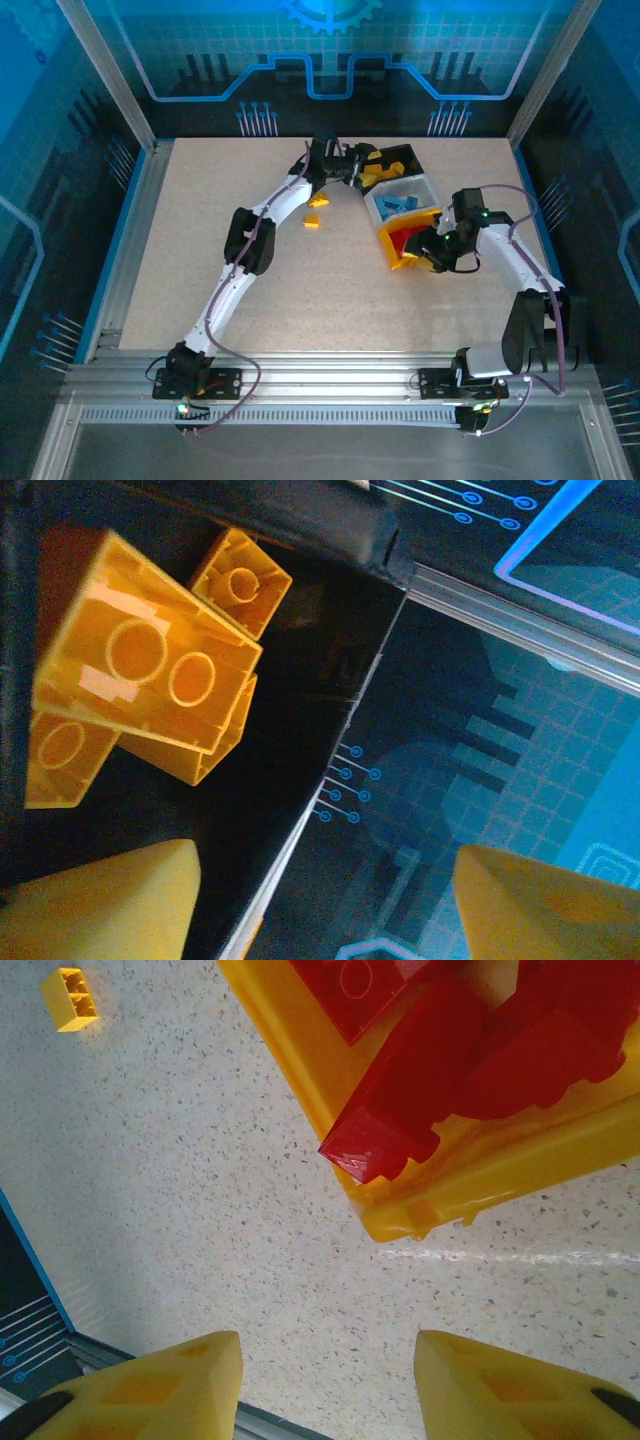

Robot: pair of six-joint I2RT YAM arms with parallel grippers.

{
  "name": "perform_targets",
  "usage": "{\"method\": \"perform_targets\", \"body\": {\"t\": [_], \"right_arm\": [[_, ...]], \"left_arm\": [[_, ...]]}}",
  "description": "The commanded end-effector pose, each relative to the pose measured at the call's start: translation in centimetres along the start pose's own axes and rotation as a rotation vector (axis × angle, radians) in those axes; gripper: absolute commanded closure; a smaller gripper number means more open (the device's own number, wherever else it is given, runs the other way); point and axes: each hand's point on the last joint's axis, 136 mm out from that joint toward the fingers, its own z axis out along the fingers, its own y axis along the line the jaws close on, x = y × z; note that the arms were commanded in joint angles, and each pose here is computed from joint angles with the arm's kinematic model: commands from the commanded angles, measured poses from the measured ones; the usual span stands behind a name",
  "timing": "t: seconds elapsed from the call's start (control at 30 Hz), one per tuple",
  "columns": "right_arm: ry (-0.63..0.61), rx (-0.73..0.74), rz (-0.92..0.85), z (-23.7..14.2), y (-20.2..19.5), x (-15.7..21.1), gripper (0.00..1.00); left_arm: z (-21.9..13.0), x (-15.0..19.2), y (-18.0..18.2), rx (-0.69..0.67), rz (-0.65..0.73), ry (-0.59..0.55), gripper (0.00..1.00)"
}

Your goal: Sort the legos into containers by color

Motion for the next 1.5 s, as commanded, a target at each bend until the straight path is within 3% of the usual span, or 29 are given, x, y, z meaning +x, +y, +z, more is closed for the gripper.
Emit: {"method": "perform_targets", "body": {"t": [0.0,0.27,0.47,0.57,0.7,0.8,1.03,1.47], "right_arm": [[0.006,-0.022,-0.001,-0.6,0.0,0.6,0.5],[-0.011,-0.043,0.008,-0.5,0.7,0.0,0.5],[-0.014,-0.035,-0.036,-0.2,2.5,0.0,0.5],[-0.005,-0.032,-0.062,0.5,3.6,0.4,0.5],[0.032,-0.02,-0.112,1.9,5.3,1.1,0.5],[0.062,-0.004,-0.162,2.8,6.7,1.4,0.49],[0.083,0.015,-0.236,3.2,8.6,1.8,0.49],[0.085,0.059,-0.255,2.0,6.8,3.4,0.49]], "left_arm": [[-0.1,0.6,-0.4,0.006,0.01,0.027,0.29],[-1.8,3.0,-1.9,-0.024,0.075,0.077,0.25],[-5.9,6.6,-2.3,-0.146,0.215,0.122,0.22],[-9.5,7.3,-0.1,-0.329,0.297,0.09,0.21],[-15.8,6.0,3.9,-0.693,0.42,-0.029,0.23],[-18.5,5.5,6.5,-0.886,0.481,-0.028,0.23],[-20.8,4.3,10.4,-1.147,0.628,-0.003,0.23],[-20.2,1.8,14.5,-1.25,0.648,0.025,0.26]]}}
